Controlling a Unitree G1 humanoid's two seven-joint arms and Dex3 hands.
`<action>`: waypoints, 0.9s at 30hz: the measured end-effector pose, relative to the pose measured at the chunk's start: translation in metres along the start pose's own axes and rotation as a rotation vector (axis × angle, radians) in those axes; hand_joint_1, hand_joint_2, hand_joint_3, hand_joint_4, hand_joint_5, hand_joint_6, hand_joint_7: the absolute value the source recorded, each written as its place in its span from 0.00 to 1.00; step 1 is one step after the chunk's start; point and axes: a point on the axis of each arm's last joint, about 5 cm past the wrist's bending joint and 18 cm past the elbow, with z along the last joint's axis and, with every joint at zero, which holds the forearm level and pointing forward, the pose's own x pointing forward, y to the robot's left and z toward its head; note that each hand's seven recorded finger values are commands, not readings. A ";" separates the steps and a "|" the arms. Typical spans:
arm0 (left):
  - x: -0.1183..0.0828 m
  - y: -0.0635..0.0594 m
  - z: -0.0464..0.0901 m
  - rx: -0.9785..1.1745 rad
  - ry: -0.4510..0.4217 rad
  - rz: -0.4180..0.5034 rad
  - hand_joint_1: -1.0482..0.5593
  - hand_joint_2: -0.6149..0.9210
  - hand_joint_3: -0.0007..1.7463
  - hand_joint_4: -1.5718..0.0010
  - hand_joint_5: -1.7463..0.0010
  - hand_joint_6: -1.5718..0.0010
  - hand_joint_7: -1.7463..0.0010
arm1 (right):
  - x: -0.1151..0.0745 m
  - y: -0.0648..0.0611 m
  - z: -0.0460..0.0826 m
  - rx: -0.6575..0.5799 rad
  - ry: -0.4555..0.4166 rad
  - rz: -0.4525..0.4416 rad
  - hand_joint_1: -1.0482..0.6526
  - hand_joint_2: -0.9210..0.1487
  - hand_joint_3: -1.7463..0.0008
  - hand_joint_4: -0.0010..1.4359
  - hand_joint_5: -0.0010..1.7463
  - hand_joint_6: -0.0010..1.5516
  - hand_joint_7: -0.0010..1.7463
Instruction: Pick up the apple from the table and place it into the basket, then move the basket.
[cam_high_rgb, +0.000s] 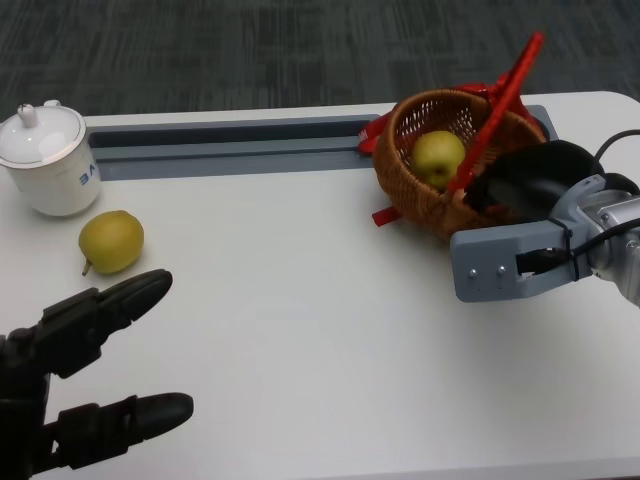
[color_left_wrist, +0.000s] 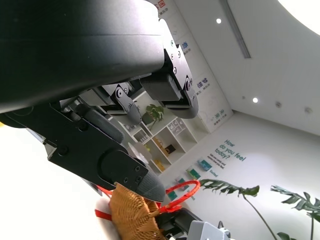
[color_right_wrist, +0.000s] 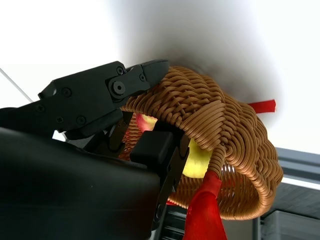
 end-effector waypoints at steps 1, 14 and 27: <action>-0.001 0.001 0.000 0.002 0.002 -0.001 0.35 0.86 0.00 0.48 0.99 0.52 0.99 | 0.000 0.000 -0.001 0.011 0.015 -0.001 0.45 0.00 0.98 0.77 0.09 0.61 0.01; -0.017 0.014 0.007 0.045 -0.001 -0.002 0.35 0.86 0.00 0.47 0.99 0.52 1.00 | -0.006 0.000 -0.020 0.040 0.206 0.011 0.38 0.00 0.97 0.63 0.02 0.63 0.00; -0.022 0.020 0.011 0.057 0.005 0.004 0.38 0.86 0.00 0.46 0.99 0.51 1.00 | -0.009 0.003 -0.025 0.132 0.255 0.003 0.36 0.02 0.97 0.62 0.02 0.54 0.00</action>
